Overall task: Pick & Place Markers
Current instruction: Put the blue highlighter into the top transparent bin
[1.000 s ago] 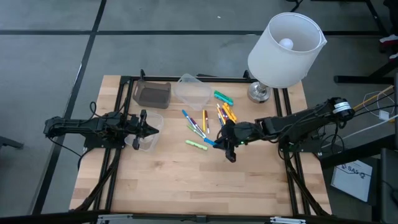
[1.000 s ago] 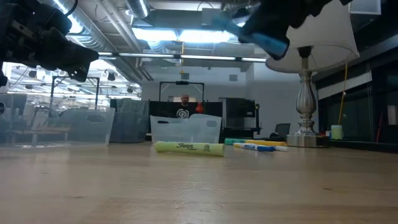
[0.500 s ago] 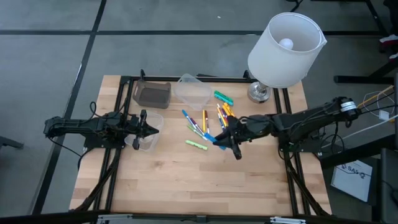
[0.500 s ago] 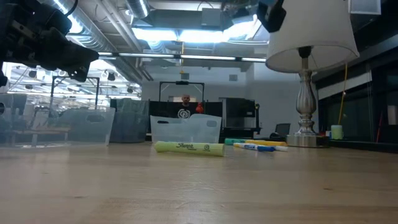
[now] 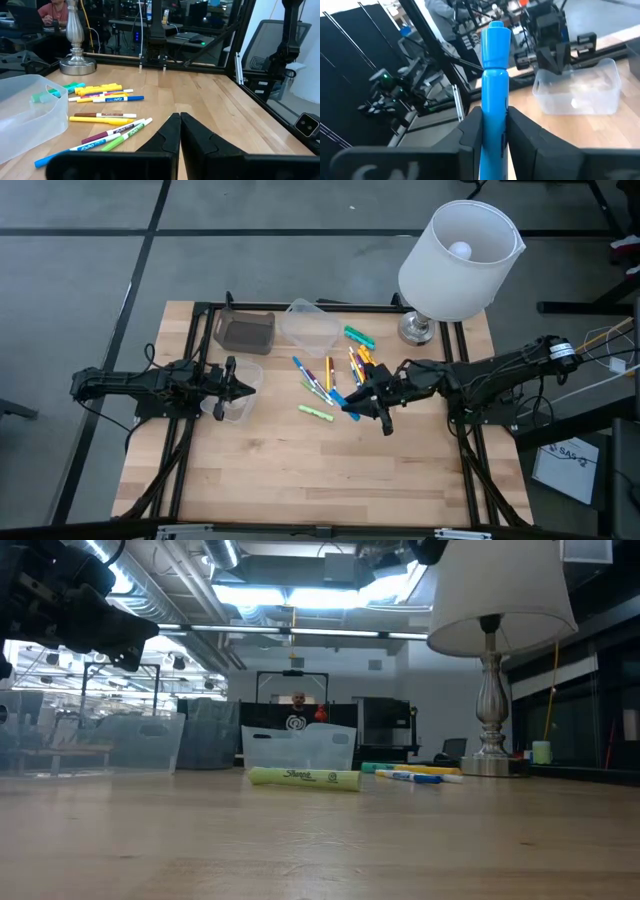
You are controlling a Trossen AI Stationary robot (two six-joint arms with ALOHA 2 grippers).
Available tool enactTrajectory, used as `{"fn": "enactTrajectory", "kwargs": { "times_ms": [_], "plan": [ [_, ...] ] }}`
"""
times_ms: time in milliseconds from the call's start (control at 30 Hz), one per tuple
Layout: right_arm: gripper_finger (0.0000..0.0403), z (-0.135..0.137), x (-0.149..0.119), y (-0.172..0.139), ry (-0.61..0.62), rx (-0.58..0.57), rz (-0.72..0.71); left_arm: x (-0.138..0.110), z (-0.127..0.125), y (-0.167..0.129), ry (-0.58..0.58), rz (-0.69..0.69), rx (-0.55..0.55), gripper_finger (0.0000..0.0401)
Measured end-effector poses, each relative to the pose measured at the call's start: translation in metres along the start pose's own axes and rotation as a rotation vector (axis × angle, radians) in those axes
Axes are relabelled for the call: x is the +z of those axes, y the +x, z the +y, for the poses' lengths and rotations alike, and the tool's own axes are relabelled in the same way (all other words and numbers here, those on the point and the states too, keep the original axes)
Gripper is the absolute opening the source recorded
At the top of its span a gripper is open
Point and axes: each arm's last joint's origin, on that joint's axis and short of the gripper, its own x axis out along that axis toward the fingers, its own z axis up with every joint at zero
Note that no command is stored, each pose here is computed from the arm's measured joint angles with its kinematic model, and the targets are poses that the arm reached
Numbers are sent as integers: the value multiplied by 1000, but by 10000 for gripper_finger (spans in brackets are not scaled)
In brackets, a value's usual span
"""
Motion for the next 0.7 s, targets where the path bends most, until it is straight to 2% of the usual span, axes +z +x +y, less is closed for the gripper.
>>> {"fn": "enactTrajectory", "kwargs": {
  "times_ms": [167,700],
  "plan": [
    [69,2,5,0,-9,19,-53,0,0,0,0,0,0,6],
    [70,-1,8,0,38,-84,-122,0,0,0,0,0,0,6]
  ]
}}
